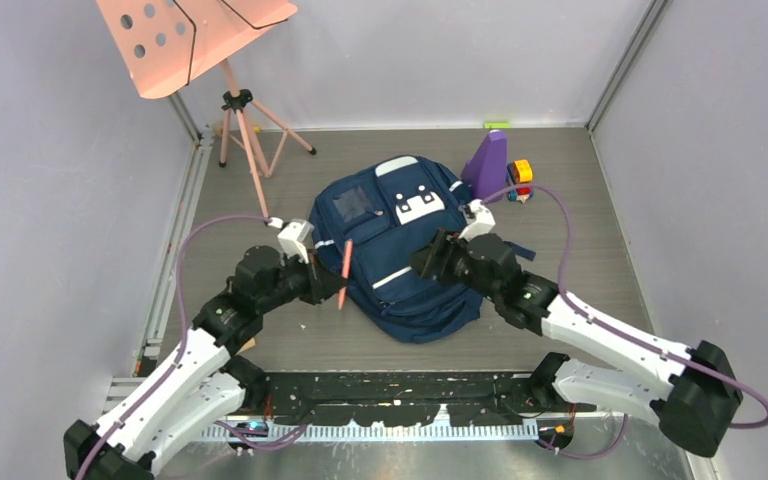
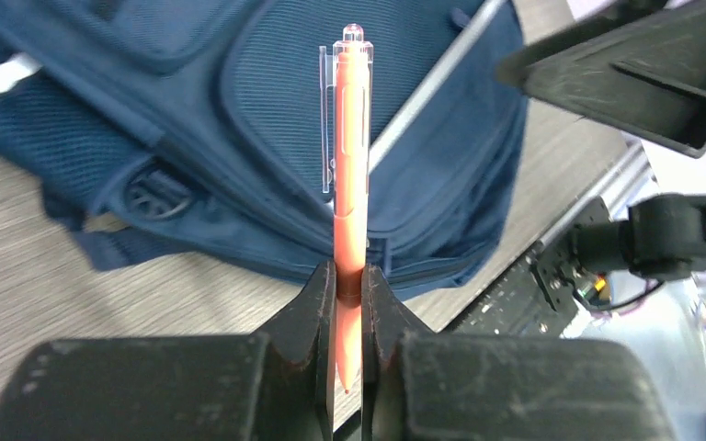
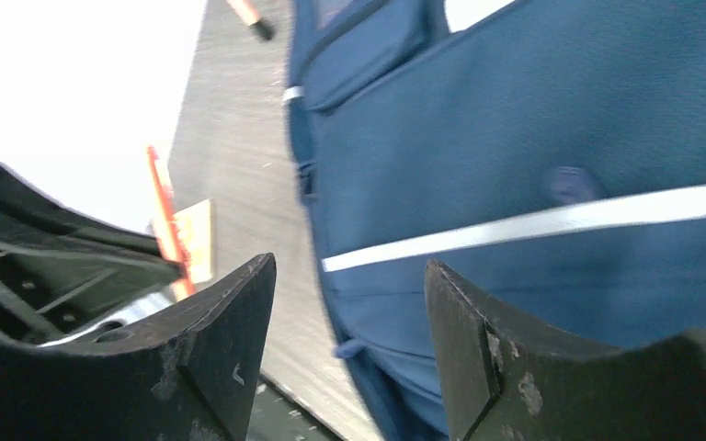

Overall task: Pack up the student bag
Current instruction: Pick up the stationery from the center of the board.

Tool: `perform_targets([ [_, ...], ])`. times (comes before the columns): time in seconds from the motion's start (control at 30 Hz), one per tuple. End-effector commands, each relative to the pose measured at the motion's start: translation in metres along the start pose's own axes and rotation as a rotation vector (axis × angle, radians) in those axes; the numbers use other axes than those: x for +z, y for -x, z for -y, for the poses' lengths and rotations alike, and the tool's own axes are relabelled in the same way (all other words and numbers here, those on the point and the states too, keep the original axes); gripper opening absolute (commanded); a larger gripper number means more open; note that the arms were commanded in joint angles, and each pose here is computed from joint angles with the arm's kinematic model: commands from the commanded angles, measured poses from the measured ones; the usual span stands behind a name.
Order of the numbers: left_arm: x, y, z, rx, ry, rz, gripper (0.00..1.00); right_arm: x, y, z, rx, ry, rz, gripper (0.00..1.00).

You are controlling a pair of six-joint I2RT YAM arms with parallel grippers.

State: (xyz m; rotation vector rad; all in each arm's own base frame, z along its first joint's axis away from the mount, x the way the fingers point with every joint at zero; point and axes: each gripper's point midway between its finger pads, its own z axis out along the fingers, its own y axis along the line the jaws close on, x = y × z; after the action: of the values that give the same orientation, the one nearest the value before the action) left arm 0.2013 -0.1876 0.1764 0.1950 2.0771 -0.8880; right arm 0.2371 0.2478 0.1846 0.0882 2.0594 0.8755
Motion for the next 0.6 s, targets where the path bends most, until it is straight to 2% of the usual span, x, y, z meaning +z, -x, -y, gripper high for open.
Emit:
perform_targets([
  [0.0,0.008,0.022,0.048,0.079,-0.164,0.052,0.00,0.003,0.019,-0.090,0.109,0.330,0.000,0.66],
  [0.27,0.023,0.012,0.077,0.115,-0.248,0.023,0.00,0.020,-0.007,-0.119,0.139,0.394,-0.081,0.62],
  [0.33,0.025,0.010,0.085,0.123,-0.272,0.019,0.00,0.024,-0.012,-0.122,0.139,0.395,-0.102,0.55],
  [0.43,0.026,0.009,0.088,0.131,-0.273,0.020,0.00,0.030,-0.018,-0.123,0.133,0.387,-0.129,0.51],
  [0.57,0.026,0.015,0.091,0.130,-0.271,0.055,0.00,0.032,-0.020,-0.119,0.122,0.363,-0.130,0.22],
])
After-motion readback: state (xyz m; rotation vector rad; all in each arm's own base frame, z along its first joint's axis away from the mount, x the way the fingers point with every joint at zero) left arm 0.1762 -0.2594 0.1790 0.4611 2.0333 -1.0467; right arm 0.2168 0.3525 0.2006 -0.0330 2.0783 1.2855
